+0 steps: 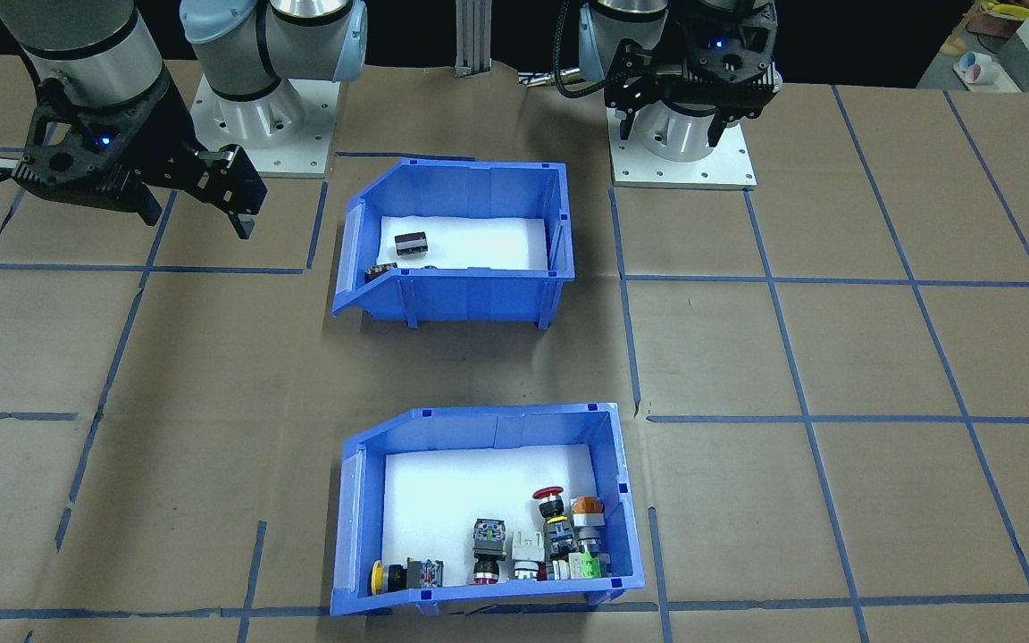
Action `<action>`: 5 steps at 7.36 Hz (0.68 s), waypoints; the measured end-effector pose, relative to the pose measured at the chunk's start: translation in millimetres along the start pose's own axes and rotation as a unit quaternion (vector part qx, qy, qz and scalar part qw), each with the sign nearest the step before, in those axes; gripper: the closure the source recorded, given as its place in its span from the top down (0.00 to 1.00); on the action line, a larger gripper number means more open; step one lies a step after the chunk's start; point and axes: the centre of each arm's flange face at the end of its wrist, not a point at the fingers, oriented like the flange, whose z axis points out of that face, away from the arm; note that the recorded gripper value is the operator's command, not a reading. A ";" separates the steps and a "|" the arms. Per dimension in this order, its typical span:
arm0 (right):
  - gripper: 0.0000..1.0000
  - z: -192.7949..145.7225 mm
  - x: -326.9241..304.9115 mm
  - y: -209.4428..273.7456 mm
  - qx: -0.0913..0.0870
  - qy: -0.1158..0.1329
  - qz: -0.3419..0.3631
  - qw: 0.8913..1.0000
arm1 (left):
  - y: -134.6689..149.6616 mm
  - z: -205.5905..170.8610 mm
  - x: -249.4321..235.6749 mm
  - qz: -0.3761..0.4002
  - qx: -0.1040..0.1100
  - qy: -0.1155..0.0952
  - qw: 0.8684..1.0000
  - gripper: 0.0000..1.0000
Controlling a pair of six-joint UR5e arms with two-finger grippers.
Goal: Place battery box in front
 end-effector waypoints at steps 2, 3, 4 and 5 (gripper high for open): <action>1.00 2.4 1.4 -18.1 0.010 0.016 -0.077 0.997 | -5.5 6.3 0.0 -0.006 -0.007 -0.001 1.000 0.99; 1.00 5.4 0.4 -30.9 0.008 0.018 -0.115 0.993 | -8.5 11.0 -0.4 -0.017 -0.012 -0.003 1.000 0.99; 1.00 10.4 -1.6 -47.5 0.004 0.017 -0.155 0.988 | -10.0 16.5 -0.6 -0.055 -0.017 -0.004 0.998 0.99; 1.00 17.7 -4.8 -65.5 -0.002 0.015 -0.209 0.978 | -9.0 23.6 -0.5 -0.125 -0.022 -0.005 0.992 0.99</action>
